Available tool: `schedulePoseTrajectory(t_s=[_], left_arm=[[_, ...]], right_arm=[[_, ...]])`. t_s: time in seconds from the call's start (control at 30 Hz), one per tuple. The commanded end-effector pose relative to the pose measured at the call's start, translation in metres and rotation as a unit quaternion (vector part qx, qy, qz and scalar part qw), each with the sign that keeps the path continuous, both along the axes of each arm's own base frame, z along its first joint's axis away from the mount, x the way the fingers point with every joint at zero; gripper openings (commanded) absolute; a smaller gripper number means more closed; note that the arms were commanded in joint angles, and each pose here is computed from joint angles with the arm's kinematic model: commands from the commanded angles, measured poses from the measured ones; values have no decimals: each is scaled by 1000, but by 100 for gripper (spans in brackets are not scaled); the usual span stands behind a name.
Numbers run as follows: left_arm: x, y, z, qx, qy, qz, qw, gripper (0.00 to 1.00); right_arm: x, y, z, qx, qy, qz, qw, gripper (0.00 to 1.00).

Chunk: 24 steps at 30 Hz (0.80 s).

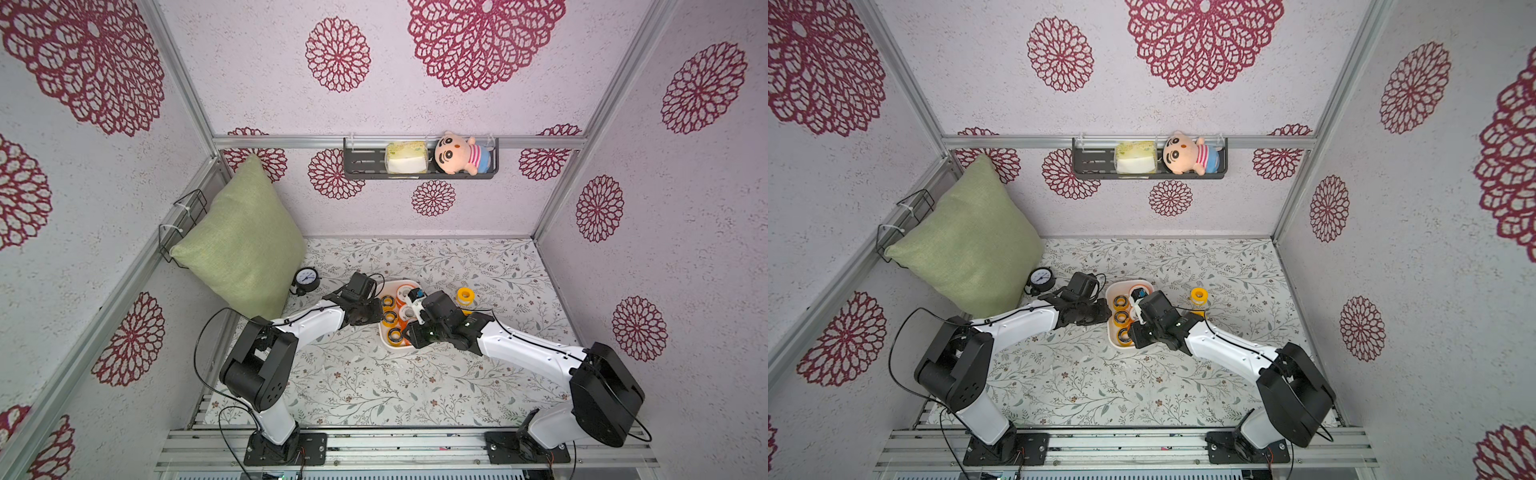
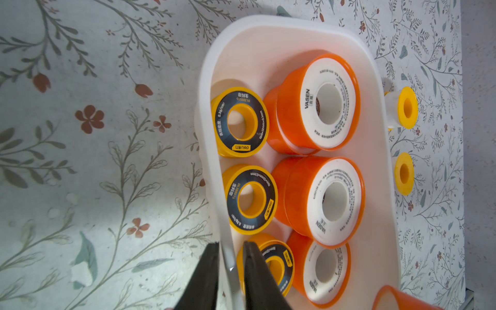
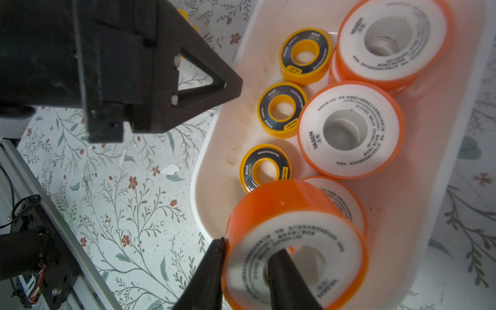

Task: Put the sealing tape into the storage box
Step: Place the sealing tape in the storage box.

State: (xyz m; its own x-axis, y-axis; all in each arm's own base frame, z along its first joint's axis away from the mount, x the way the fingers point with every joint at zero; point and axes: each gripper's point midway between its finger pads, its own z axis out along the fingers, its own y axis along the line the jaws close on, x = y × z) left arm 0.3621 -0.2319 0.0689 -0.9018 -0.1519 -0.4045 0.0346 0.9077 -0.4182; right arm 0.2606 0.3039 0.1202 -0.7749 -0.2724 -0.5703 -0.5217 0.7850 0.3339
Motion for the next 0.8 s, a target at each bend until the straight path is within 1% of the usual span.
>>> schedulePoseTrajectory(t_s=[0.0,0.5,0.77], left_arm=[[3,-5,-1,1,-1,-5,1000,18],[5,-5,-4,9,1,-7,1000,16],[4,-4,-4,12,1,-8,1000,16]], right_arm=[[8,-2,5,-15,-12,-5,1000,32],[13,-7,-26,-80,18,-8,997,34],[18,-14,-35,-106,22,-26,994,34]])
